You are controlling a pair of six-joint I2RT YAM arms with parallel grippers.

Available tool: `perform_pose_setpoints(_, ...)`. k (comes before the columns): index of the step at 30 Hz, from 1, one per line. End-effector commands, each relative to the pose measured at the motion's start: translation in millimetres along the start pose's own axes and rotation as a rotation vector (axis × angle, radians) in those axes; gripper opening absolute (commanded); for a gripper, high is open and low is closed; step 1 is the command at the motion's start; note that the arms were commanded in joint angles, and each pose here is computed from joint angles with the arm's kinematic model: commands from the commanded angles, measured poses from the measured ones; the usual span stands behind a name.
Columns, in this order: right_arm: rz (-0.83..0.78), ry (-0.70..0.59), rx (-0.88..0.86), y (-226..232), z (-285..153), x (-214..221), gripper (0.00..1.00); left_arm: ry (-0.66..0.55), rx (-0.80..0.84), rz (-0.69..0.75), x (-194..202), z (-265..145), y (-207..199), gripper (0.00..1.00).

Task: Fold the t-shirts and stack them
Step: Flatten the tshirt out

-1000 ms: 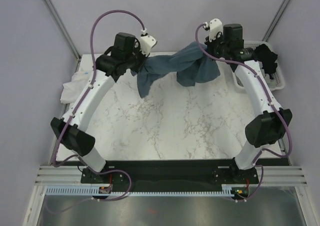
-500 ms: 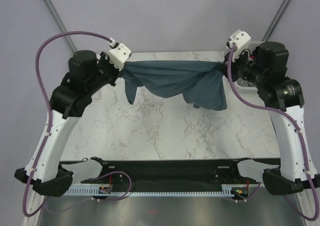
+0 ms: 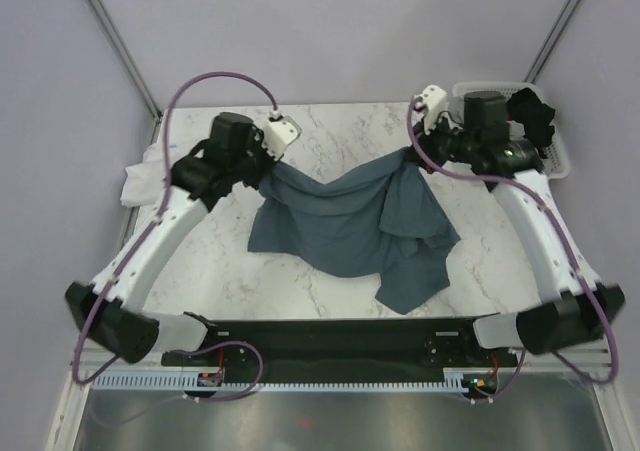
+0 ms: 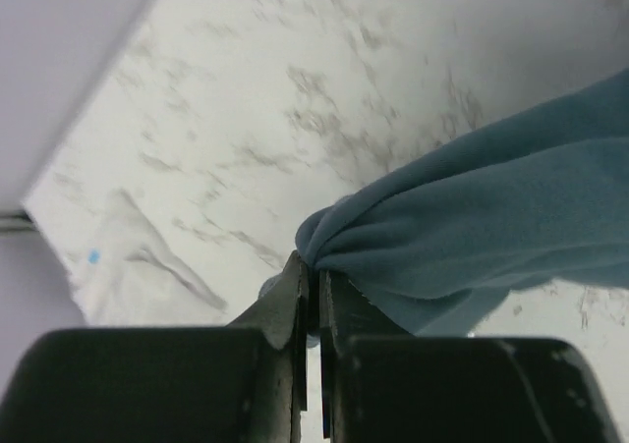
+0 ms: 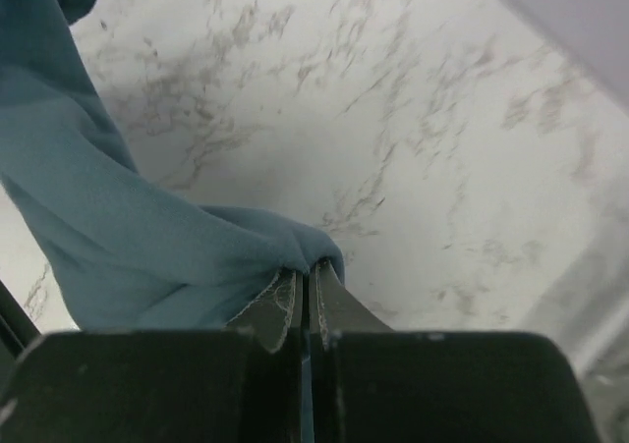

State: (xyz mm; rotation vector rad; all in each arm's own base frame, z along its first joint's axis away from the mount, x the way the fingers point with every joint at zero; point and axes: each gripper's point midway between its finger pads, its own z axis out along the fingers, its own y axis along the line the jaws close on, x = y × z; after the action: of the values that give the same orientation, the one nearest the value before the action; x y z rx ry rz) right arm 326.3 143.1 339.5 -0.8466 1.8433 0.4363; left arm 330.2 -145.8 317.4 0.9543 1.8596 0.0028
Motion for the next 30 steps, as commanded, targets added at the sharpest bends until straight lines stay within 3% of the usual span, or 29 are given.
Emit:
perform_pose_setpoints(1,0.075,0.087,-0.142,-7,76,55,0.00,0.228,0.078,0.012,69,58,-26,0.02)
perform_pose_setpoints(4,0.176,0.165,-0.185,-18,129,102,0.00,0.405,0.160,0.004,126,95,-49,0.02)
perform_pose_setpoints(6,0.219,0.211,-0.157,-39,164,126,0.02,0.427,0.146,-0.023,134,115,-40,0.02)
perform_pose_setpoints(7,0.224,0.209,-0.138,-50,174,128,0.11,0.320,-0.089,-0.106,103,151,8,0.74)
perform_pose_setpoints(8,0.235,0.208,-0.106,-69,191,124,0.24,0.322,-0.137,-0.136,99,155,25,0.82)
perform_pose_setpoints(9,0.253,0.215,-0.040,-90,194,123,0.40,0.281,-0.201,-0.191,81,155,52,0.83)
perform_pose_setpoints(11,0.285,0.144,0.018,-117,188,91,0.50,0.256,-0.255,-0.214,69,152,71,0.86)
perform_pose_setpoints(12,0.273,0.124,0.048,-127,180,82,0.62,0.232,-0.273,-0.213,61,148,79,0.88)
perform_pose_setpoints(15,0.132,0.052,0.103,-126,142,49,0.68,0.183,-0.292,-0.223,47,129,83,0.92)
perform_pose_setpoints(16,0.139,0.085,0.113,-118,136,67,0.70,0.182,-0.273,-0.224,49,125,78,0.92)
perform_pose_setpoints(17,0.109,0.054,0.133,-113,117,53,0.72,0.163,-0.247,-0.230,45,118,73,0.92)
perform_pose_setpoints(19,0.106,0.089,0.116,-98,104,66,0.70,0.215,-0.214,-0.243,67,115,56,0.91)
perform_pose_setpoints(24,0.289,0.309,-0.237,-4,72,126,0.65,0.267,-0.156,-0.252,95,106,31,0.91)
perform_pose_setpoints(26,0.340,0.333,-0.342,21,62,134,0.65,0.291,-0.145,-0.251,105,107,25,0.91)
perform_pose_setpoints(30,0.431,0.445,-0.447,47,47,155,0.60,0.313,-0.130,-0.247,112,112,19,0.91)
